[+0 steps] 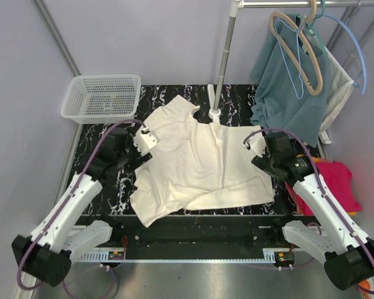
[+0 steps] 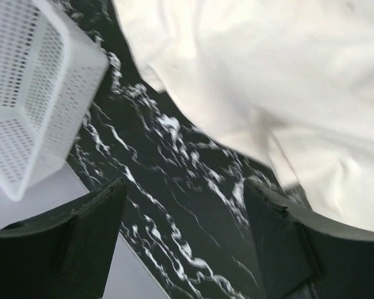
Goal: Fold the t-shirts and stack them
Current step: Flatten the tshirt out, then fold the tshirt
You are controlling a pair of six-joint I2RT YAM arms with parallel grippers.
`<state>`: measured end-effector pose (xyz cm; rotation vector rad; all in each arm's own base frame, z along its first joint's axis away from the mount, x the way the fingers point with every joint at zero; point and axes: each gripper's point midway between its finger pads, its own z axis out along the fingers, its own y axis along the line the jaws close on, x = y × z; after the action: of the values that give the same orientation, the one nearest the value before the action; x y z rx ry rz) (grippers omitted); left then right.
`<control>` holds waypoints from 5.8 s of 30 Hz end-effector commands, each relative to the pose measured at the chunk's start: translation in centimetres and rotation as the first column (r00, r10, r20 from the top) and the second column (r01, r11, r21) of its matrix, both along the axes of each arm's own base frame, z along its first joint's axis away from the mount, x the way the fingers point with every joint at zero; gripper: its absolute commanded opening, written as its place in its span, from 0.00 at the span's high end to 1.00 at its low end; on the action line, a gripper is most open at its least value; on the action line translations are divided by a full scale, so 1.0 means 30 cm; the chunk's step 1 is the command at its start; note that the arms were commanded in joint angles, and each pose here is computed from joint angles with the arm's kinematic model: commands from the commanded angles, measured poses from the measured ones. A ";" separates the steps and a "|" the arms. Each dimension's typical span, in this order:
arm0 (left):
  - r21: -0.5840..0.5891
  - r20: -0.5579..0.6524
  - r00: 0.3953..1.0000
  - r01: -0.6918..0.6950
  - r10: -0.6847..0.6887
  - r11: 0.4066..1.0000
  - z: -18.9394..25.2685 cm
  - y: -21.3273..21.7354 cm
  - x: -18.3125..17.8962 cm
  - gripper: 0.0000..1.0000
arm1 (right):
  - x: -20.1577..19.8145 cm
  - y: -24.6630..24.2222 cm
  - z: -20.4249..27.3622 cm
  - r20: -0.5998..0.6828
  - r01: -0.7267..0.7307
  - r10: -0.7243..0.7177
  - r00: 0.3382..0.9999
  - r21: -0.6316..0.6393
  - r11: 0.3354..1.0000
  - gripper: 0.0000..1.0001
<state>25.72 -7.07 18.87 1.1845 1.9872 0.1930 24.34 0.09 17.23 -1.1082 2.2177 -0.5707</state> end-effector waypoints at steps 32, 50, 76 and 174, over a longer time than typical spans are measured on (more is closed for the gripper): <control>0.128 0.137 0.941 -0.327 0.310 0.936 -0.299 0.037 0.992 0.22 | 0.780 0.122 -0.345 0.019 0.258 -0.294 0.956 0.427 0.866 0.30; 0.173 0.120 0.962 -0.263 0.244 0.949 -0.407 -0.054 1.048 0.23 | 0.888 0.125 -0.446 0.007 0.244 -0.266 0.964 0.379 0.893 0.31; 0.241 0.320 0.853 -0.495 0.413 0.835 -0.257 0.253 0.960 0.23 | 0.793 0.103 -0.481 -0.020 0.237 -0.244 0.969 0.338 0.911 0.31; 0.297 0.274 0.955 -0.198 0.115 0.934 -0.473 -0.147 1.373 0.05 | 0.983 -0.138 -0.414 0.202 0.340 -0.349 0.915 0.076 0.937 0.33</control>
<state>66.35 -13.94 5.62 1.1577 1.8334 0.6685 52.27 -2.49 3.83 -0.6464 2.2684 -0.6662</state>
